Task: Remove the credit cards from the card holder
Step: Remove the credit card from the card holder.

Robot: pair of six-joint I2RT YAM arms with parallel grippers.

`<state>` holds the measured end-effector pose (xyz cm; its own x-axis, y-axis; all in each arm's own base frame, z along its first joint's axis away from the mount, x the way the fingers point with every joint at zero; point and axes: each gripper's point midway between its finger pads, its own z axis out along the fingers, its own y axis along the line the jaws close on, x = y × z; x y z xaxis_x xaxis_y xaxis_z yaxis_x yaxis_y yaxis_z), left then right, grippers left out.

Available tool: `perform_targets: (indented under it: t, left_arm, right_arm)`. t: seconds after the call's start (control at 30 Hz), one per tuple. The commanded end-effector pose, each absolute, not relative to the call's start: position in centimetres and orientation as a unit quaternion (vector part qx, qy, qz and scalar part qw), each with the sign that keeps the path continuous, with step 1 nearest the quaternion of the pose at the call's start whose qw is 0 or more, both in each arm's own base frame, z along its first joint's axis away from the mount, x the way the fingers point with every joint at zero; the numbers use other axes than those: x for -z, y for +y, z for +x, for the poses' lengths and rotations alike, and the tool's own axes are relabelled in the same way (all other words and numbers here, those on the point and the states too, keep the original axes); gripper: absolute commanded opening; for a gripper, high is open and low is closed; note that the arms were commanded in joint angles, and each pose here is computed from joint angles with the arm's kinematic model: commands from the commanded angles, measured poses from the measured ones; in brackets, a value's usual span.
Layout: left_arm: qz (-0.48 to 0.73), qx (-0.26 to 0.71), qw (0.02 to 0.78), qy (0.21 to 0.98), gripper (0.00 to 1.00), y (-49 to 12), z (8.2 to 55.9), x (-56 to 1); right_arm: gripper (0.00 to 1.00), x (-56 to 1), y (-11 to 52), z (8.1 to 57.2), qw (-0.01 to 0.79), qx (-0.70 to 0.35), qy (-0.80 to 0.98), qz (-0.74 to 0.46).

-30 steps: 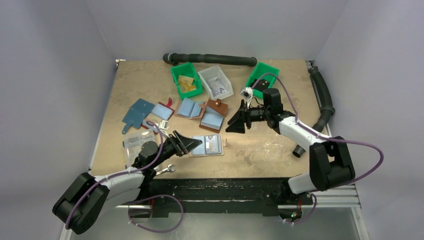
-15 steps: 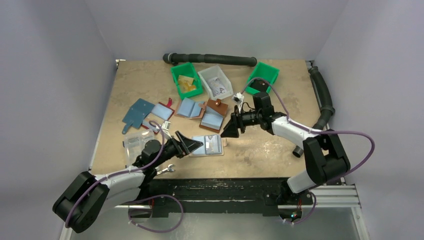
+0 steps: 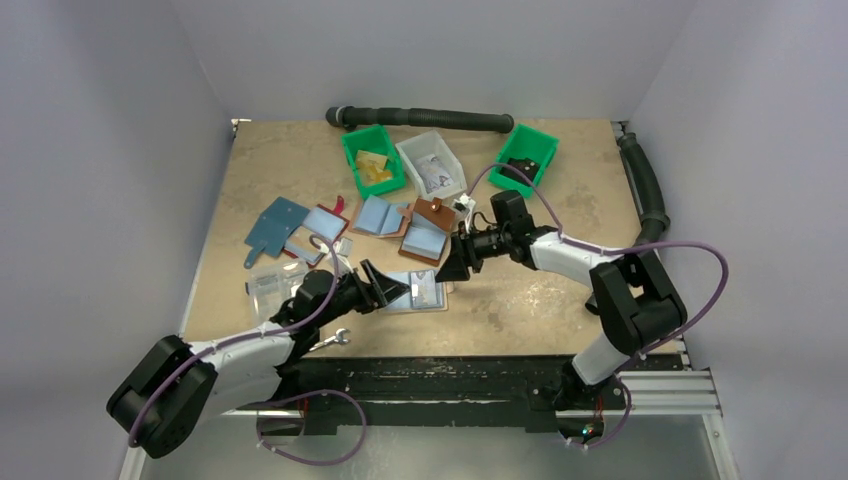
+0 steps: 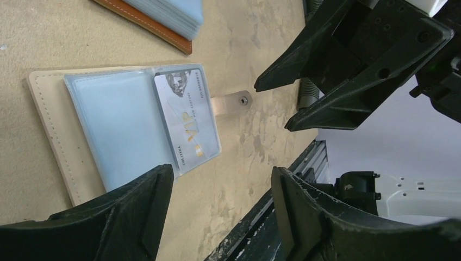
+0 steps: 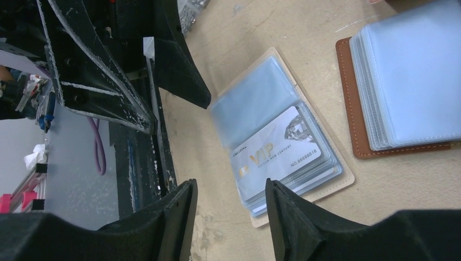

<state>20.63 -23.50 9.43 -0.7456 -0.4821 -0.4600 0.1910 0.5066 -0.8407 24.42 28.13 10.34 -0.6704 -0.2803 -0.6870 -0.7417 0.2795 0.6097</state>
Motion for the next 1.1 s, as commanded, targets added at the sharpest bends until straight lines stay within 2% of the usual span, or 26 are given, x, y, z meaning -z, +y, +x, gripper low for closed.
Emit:
perform_targets:
  t: [0.0, 0.1, 0.4, 0.77, 0.93, 1.07]
  left_arm:
    - [-0.069, 0.494, 0.368, 0.785, 0.69, -24.4, 21.7, -10.9]
    - [-0.063, 0.5, 0.365, 0.783, 0.68, -24.9, 21.8, -10.9]
    - [-0.048, 0.517, 0.362, 0.774, 0.55, -26.0, 21.8, -10.8]
    - [-0.042, 0.489, 0.357, 0.795, 0.47, -26.5, 22.9, -9.0]
    - [-0.041, 0.483, 0.355, 0.8, 0.45, -26.7, 23.2, -8.7]
    - [-0.039, 0.48, 0.353, 0.803, 0.44, -26.9, 23.3, -8.4]
  right_arm:
    - [0.55, -11.0, 28.9, 25.8, 0.247, -0.493, 0.765, -0.332]
    - [0.53, -10.5, 28.9, 25.9, 0.241, -0.491, 0.772, -0.323]
    - [0.51, -9.6, 29.1, 26.6, 0.228, -0.491, 0.794, -0.279]
    - [0.52, -9.0, 29.5, 26.4, 0.207, -0.504, 0.802, -0.246]
    - [0.41, -8.4, 29.4, 26.6, 0.201, -0.5, 0.809, -0.236]
    - [0.38, -7.9, 29.4, 26.7, 0.196, -0.496, 0.813, -0.231]
